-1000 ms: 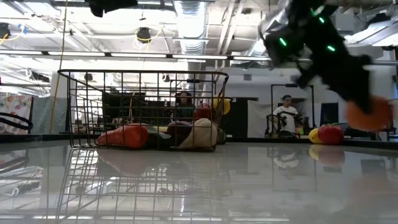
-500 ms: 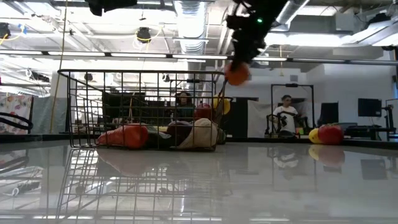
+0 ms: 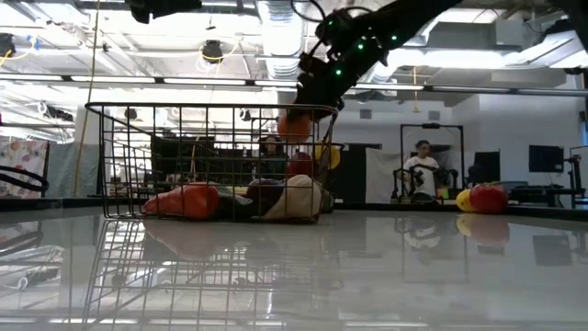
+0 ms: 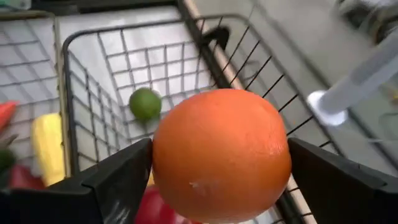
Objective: Sort produce into baskets
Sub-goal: Put the orange into the top wire basket, then put the tomato into the top wire basket
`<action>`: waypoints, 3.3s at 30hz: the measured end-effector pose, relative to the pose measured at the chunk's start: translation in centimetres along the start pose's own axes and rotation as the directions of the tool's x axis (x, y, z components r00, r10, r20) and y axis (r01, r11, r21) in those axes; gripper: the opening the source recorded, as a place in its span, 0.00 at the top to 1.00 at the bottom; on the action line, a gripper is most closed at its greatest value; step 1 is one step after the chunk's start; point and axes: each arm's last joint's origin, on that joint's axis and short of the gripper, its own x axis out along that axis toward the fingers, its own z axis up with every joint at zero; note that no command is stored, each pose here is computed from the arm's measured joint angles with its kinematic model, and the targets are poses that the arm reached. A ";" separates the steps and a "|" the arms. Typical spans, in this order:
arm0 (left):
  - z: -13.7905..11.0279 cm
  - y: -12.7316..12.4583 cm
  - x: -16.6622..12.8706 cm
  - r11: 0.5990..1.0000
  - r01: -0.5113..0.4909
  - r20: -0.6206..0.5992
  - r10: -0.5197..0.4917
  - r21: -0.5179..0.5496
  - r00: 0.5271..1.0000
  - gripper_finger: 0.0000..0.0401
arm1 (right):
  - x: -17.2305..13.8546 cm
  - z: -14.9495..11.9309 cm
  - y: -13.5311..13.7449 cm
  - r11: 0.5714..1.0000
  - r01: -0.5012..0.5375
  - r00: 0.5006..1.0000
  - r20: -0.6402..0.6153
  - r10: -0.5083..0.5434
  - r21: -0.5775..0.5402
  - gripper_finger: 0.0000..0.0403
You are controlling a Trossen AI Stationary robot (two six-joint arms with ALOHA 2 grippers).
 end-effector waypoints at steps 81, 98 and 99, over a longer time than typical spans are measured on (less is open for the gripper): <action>-0.9 -0.1 -0.1 0.999 -0.045 -0.081 0.047 0.028 0.996 0.30 | -8.0 -17.6 -10.6 0.824 0.564 0.147 -0.976 -0.159 -0.049 0.07; -0.8 -0.1 -0.1 0.998 -0.048 -0.080 0.050 0.029 0.996 0.30 | -6.6 -19.0 -7.7 0.865 0.489 0.235 -0.972 -0.011 0.108 0.08; -0.8 -0.1 -0.1 0.998 -0.048 -0.080 0.050 0.028 0.996 0.30 | -6.4 -18.8 -6.9 0.872 0.474 0.237 -0.972 0.008 0.123 0.08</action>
